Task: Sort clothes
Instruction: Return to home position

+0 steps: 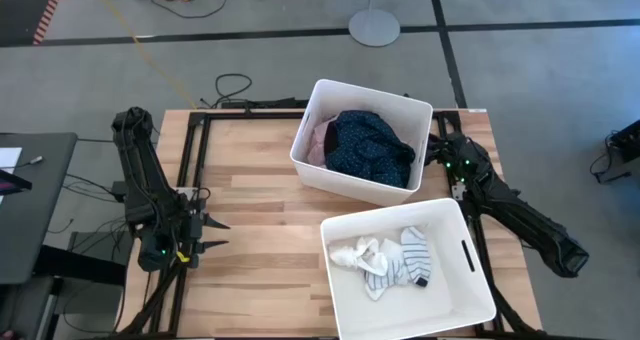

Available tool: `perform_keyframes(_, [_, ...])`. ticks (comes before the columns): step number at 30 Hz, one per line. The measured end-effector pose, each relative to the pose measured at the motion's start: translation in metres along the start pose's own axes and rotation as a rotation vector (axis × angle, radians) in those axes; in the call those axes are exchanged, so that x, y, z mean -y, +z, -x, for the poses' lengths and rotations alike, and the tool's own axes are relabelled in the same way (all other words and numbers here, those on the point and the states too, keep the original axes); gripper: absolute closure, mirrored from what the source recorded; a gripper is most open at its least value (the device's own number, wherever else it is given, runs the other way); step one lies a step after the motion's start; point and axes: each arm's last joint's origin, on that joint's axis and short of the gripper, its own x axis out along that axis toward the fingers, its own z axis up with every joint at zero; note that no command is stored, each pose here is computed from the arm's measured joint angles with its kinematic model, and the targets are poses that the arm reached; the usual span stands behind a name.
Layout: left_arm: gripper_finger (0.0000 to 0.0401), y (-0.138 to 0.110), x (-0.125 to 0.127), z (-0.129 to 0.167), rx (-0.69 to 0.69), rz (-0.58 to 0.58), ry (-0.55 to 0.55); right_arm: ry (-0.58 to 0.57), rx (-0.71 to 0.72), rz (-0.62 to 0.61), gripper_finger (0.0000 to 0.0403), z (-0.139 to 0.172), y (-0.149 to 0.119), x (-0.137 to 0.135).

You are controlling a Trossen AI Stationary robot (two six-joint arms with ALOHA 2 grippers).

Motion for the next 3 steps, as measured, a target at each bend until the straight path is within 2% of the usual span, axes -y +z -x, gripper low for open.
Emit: perform_keyframes(3, [0.0232, 0.0000, 0.0000, 0.0000, 0.000, 0.000, 0.000, 0.000, 0.000, 0.000, 0.0282, 0.0000, 0.0000, 0.0000])
